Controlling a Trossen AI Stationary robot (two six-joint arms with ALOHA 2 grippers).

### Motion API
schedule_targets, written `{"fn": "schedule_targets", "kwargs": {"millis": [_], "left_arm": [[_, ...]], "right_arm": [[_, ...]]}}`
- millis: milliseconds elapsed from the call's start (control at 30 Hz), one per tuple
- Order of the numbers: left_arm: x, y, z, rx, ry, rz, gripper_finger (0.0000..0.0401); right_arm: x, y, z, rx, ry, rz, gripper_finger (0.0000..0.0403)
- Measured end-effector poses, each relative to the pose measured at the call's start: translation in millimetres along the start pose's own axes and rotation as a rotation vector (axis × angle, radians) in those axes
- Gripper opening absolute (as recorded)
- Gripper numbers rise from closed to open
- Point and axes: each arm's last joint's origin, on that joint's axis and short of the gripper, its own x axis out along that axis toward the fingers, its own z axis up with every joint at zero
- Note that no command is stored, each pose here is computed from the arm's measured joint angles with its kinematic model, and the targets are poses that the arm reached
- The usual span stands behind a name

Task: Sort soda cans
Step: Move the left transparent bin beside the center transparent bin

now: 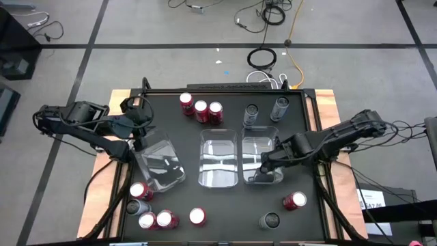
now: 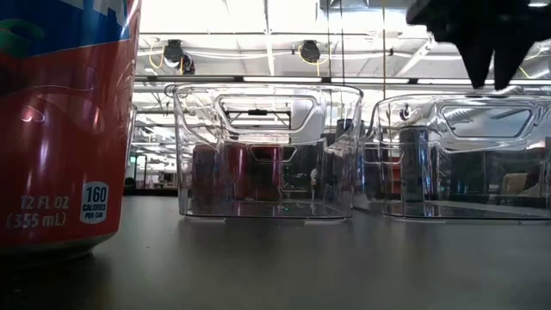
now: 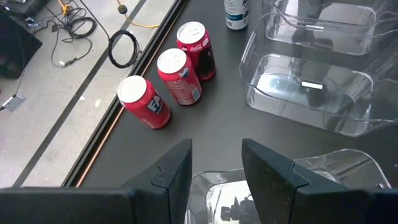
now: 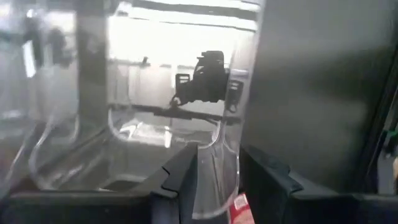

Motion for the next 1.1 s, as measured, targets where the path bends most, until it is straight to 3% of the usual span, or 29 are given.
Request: {"fn": "schedule_targets", "kwargs": {"millis": [133, 400, 667, 800, 967, 1100], "left_arm": [[0, 0, 0, 0.0, 0.0, 0.0, 0.015], [0, 0, 0, 0.0, 0.001, 0.0, 0.015], [0, 0, 0, 0.001, 0.004, 0.001, 0.015], [0, 0, 0, -0.008, 0.007, -0.005, 0.015], [1, -1, 0, -0.154, 0.01, -0.005, 0.015], [2, -2, 1, -0.339, 0.012, 0.007, 0.015]], "right_arm": [[-11, 4, 0, -0.118, 0.007, 0.042, 0.011], [-13, 1, -6, -0.053, 0.029, 0.028, 0.0105], [-27, -16, -12, -0.095, 0.077, 0.089, 0.0028], [-34, -27, -10, -0.204, 0.039, 0.168, 0.0007], [-41, -36, -3, -0.363, -0.074, 0.367, 0.0004], [-39, -46, 3, -0.434, -0.163, 0.455, 0.0003]]}}
